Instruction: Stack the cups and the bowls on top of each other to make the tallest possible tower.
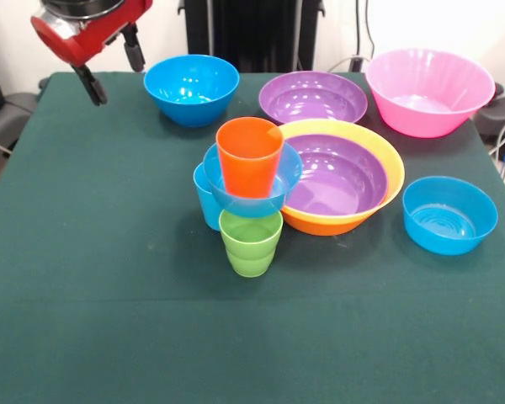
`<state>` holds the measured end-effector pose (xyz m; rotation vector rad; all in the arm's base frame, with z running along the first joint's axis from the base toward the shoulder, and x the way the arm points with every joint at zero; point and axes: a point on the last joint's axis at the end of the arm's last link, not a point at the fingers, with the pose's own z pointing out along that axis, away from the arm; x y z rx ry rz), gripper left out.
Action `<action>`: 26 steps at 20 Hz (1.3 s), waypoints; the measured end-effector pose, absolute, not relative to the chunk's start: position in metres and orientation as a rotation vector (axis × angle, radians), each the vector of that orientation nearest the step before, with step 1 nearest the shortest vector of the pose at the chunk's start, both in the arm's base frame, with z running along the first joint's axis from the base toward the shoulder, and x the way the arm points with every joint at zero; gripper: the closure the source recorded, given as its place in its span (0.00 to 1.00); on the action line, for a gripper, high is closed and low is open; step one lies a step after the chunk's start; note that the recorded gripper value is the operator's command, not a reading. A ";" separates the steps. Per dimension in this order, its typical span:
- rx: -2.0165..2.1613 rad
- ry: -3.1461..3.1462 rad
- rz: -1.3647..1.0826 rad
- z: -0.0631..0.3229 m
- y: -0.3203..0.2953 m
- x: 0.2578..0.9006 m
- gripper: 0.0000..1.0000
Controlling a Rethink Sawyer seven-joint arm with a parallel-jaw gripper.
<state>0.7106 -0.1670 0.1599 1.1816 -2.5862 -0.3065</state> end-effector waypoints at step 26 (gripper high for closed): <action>1.155 -2.685 -0.493 0.102 -0.161 0.680 0.00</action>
